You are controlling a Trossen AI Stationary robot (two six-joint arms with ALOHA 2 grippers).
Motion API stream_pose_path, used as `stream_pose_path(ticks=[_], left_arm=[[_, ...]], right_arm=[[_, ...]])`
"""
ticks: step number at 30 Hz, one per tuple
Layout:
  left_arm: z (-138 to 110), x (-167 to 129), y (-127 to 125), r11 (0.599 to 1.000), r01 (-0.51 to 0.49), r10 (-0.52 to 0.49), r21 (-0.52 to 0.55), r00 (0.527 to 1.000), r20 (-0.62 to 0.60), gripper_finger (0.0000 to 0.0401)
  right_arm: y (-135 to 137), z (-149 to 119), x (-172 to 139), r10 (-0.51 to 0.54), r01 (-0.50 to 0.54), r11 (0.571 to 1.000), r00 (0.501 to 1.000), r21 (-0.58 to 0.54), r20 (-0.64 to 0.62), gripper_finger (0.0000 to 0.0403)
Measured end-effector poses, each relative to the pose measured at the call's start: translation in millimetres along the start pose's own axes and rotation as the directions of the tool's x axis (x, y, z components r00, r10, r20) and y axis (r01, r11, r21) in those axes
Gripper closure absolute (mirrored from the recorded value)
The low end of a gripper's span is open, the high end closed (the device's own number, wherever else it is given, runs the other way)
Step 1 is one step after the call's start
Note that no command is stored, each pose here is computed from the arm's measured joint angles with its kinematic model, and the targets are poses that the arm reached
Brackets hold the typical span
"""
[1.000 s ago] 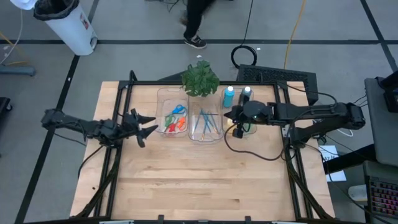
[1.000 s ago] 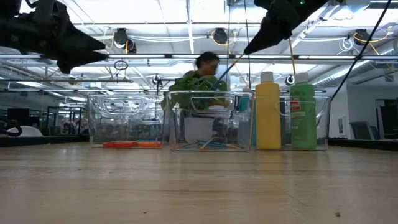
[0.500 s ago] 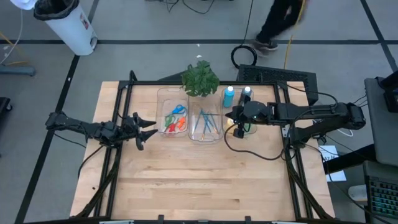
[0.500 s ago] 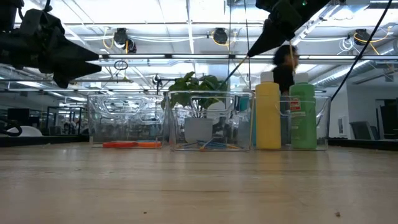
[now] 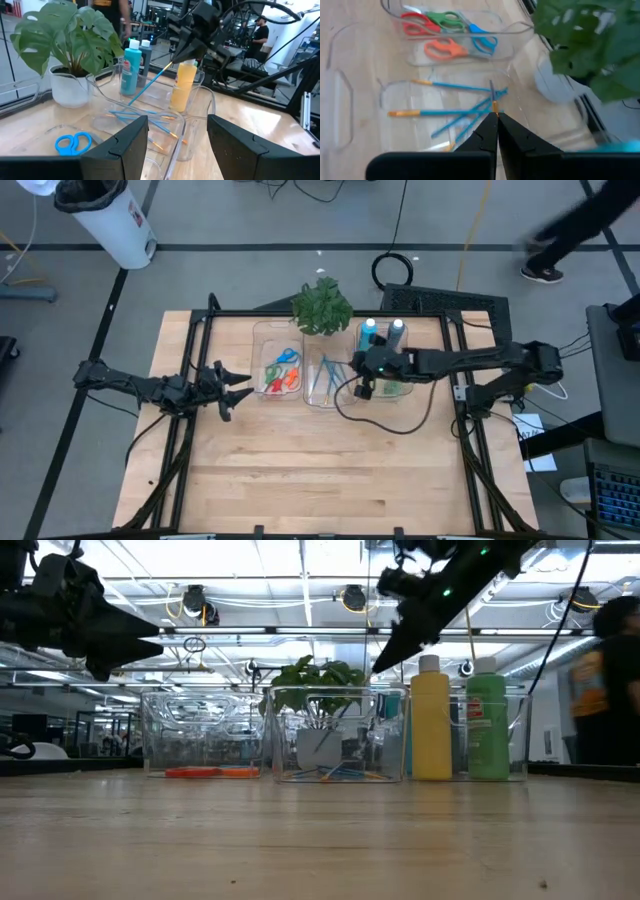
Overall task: Pick & Place Paint Supplies
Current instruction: Put the blue paintbrush into the middle transparent bin, then return to Home Position
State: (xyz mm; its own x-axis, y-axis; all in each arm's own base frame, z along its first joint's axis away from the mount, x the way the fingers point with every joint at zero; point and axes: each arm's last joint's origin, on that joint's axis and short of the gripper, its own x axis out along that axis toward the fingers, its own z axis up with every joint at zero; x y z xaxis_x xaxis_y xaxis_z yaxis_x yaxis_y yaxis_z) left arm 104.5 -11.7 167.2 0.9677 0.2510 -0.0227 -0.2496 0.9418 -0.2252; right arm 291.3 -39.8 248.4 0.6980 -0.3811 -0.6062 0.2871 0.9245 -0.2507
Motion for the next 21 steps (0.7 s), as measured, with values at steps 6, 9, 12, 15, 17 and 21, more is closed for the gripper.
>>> stream_pose_path(ticks=[6, 9, 12, 15, 17, 21], left_arm=[[-3.5, 0.0, 0.9, 1.0, -0.009, 0.009, -0.013, 0.999, -0.033, 0.0189], [-4.5, -0.1, 1.2, 1.0, -0.014, 0.012, -0.028, 0.999, -0.045, 0.019], [-4.8, -0.1, 1.3, 0.999, -0.015, 0.014, -0.029, 0.999, -0.05, 0.0189], [-4.9, -0.2, 1.3, 1.0, -0.015, 0.014, -0.025, 0.999, -0.051, 0.0189], [-4.9, -0.2, 1.3, 1.0, -0.015, 0.014, -0.015, 0.999, -0.051, 0.0189], [-5.0, -0.2, 1.4, 1.0, -0.014, 0.015, 0.014, 0.999, -0.052, 0.0189]], right_arm=[[5.9, -1.3, 24.3, -0.005, 0.006, 0.999, 1.0, -0.031, 0.011, 0.0358], [7.4, -0.1, 24.0, 0.055, -0.055, 0.998, 0.998, 0.034, 0.021, 0.0303], [7.7, 0.4, 13.2, 0.179, -0.181, 0.978, 0.983, 0.102, 0.029, 0.0246], [5.0, 7.6, -8.0, 0.297, -0.308, 0.942, 0.95, 0.136, 0.095, 0.0202], [0.5, 13.5, -27.8, 0.361, -0.385, 0.91, 0.919, 0.156, 0.159, 0.0181], [-11.4, 11.5, -75.7, 0.452, -0.486, 0.855, 0.87, 0.182, 0.2, 0.0155]])
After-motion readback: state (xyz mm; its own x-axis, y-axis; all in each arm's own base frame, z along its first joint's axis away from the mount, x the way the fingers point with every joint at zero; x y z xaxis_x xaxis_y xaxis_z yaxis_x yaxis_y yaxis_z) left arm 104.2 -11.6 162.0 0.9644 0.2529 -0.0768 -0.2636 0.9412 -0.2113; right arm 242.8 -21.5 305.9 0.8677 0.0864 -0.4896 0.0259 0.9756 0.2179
